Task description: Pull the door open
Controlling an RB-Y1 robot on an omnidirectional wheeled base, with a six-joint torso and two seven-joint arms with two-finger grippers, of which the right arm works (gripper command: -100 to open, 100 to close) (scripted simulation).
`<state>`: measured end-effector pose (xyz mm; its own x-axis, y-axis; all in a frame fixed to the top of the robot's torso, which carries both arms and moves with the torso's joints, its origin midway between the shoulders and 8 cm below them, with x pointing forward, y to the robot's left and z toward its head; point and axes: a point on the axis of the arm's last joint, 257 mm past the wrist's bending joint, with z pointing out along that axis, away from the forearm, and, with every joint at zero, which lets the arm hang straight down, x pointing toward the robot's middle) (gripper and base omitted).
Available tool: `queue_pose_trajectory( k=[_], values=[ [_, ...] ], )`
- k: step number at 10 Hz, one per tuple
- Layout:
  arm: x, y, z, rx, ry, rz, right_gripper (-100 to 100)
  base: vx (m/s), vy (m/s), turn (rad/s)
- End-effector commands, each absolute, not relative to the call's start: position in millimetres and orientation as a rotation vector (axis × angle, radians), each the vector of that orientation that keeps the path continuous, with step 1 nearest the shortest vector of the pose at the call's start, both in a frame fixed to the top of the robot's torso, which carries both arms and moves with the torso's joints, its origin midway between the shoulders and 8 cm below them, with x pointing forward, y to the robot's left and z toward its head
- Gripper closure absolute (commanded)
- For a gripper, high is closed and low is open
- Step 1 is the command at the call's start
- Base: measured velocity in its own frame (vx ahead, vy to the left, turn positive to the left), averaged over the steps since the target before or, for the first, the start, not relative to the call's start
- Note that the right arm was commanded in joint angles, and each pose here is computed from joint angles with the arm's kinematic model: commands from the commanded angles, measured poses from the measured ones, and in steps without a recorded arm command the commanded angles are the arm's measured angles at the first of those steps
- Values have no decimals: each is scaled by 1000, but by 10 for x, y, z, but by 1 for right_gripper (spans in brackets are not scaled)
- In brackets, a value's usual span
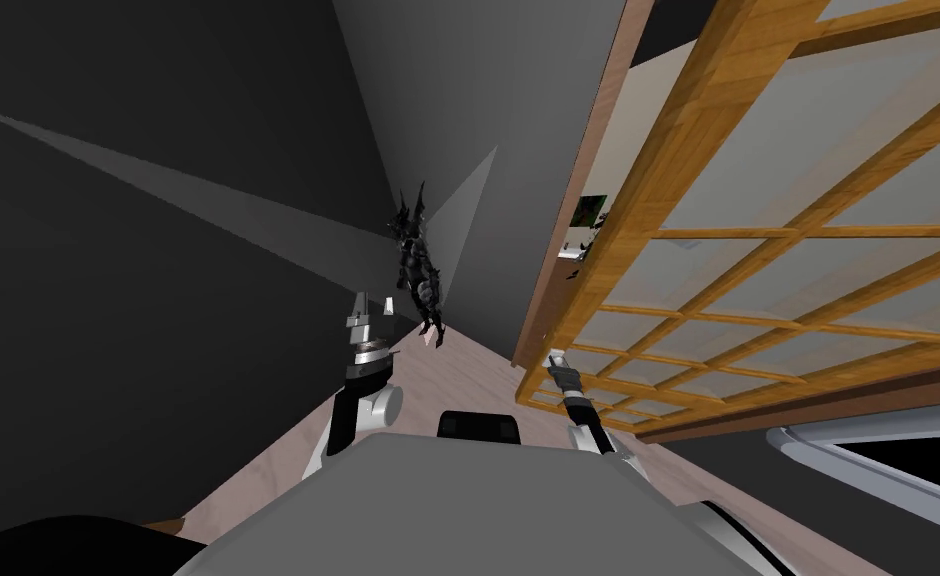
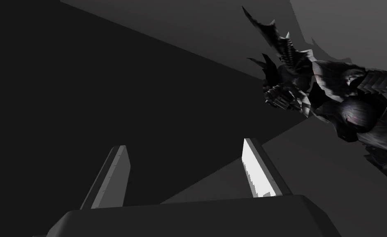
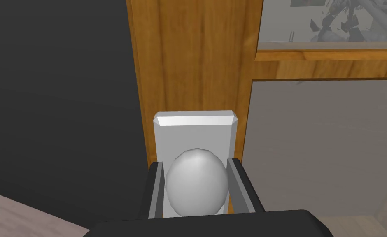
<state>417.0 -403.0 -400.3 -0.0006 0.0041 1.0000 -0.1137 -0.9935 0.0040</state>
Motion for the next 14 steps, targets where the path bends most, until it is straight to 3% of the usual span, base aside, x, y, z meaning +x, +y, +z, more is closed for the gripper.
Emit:
queue_pose_trajectory(
  k=[1,14],
  values=[
    [4116,-3993,-4007,2176,-89,2177,100,-242,-35,57],
    [3649,-3869,-4009,2273,132,2274,100,-204,-56,81]
  ],
)
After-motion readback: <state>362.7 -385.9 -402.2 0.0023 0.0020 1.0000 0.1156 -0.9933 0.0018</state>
